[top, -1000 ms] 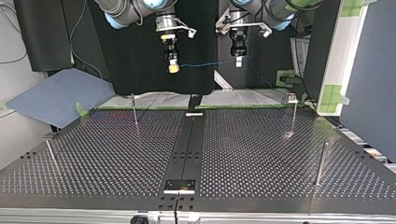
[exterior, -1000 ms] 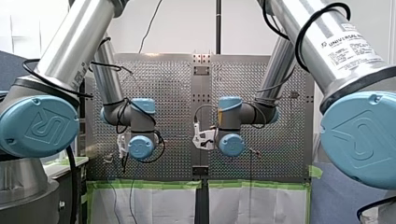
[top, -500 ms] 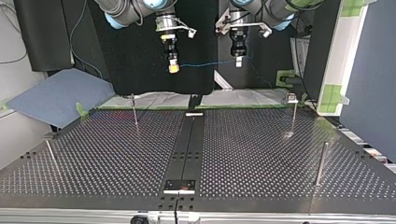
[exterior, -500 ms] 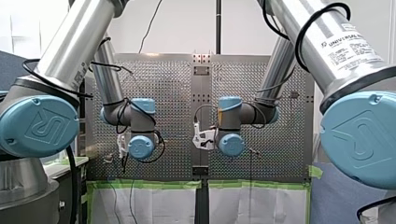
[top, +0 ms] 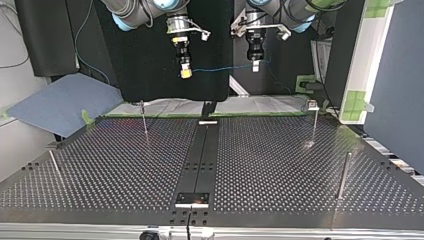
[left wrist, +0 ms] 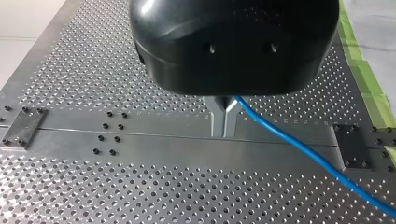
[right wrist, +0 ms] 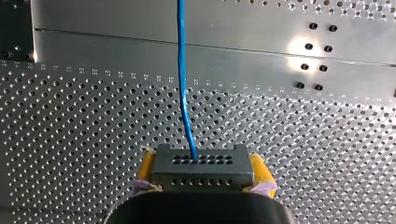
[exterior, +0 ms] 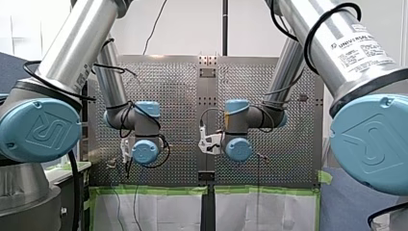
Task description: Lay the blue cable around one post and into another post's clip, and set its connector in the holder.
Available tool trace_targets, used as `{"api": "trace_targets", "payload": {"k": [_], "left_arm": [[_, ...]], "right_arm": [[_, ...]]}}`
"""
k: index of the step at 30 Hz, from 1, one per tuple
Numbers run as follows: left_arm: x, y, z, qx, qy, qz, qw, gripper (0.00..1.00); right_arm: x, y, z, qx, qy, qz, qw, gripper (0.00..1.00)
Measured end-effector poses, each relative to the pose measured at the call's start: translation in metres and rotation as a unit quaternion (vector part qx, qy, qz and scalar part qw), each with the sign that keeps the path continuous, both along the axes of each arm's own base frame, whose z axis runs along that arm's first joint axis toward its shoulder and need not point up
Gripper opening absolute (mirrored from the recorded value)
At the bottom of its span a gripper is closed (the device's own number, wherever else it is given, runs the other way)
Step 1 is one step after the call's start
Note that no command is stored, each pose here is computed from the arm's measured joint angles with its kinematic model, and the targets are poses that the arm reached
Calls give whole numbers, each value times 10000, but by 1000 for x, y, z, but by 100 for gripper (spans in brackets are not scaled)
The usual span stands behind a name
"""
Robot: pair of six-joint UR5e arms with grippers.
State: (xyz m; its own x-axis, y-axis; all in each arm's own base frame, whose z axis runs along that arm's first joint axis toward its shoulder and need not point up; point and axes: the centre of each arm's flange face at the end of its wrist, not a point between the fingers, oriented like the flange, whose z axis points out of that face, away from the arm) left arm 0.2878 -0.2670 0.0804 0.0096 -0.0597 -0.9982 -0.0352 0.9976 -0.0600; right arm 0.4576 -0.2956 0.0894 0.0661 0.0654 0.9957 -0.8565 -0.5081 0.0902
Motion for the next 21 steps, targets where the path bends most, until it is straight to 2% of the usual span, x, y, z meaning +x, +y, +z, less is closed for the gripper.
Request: {"api": "trace_targets", "payload": {"k": [10,15,21], "left_arm": [[-1,-1,0,1,1,-14,10000,0],[-1,-1,0,0,0,-15,10000,0],[-1,-1,0,0,0,-16,10000,0]], "right_arm": [[0,1,-1,17,23,-1,10000,0],[-3,15,-9,181,208,73,9996,0],[-5,20,-12,265,299,91,9992,0]]}}
